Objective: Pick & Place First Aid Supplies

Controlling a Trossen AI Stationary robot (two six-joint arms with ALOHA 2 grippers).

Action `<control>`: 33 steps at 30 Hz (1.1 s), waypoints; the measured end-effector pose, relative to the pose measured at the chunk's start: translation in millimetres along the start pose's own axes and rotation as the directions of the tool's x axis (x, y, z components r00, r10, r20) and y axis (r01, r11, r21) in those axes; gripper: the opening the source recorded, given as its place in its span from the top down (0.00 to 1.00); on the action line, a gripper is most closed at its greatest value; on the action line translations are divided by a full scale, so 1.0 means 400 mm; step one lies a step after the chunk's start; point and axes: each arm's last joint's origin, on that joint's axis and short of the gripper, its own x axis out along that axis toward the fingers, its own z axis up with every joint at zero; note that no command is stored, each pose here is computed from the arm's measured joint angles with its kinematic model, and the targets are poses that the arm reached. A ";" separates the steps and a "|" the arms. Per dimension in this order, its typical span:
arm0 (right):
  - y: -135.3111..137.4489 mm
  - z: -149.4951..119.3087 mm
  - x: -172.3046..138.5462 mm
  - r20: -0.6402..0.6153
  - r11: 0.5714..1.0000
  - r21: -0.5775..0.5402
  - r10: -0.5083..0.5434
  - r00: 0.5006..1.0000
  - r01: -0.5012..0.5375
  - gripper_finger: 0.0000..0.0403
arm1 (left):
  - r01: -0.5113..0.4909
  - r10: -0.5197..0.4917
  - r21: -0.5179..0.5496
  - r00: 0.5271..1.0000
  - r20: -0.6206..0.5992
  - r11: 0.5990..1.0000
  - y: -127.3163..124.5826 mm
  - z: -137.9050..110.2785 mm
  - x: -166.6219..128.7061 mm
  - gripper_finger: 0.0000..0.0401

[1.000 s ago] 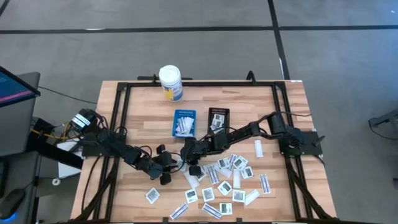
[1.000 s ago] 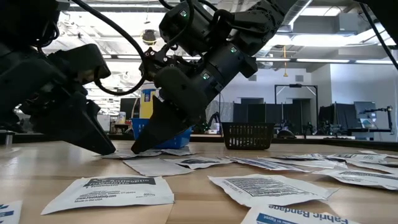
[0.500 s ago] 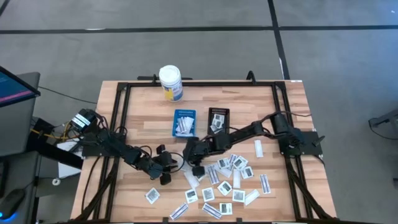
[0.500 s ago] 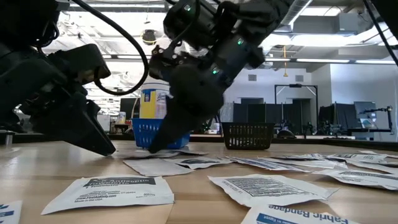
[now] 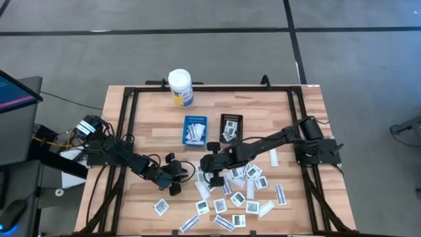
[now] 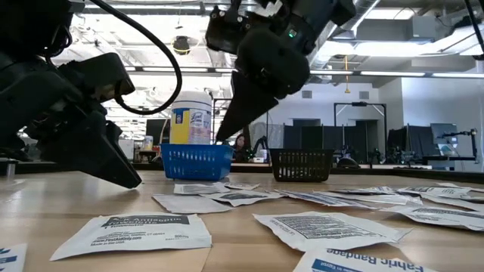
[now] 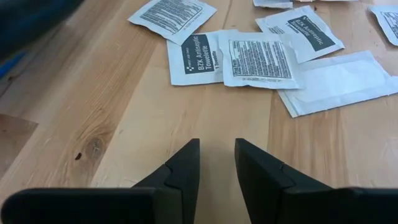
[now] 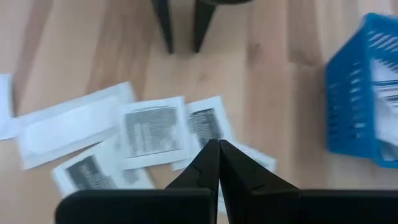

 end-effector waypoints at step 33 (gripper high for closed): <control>-0.010 -0.041 0.144 -0.035 0.996 0.022 0.086 0.996 -0.085 0.66 | 0.000 0.000 -0.003 1.000 0.000 1.000 0.001 -0.001 0.000 0.75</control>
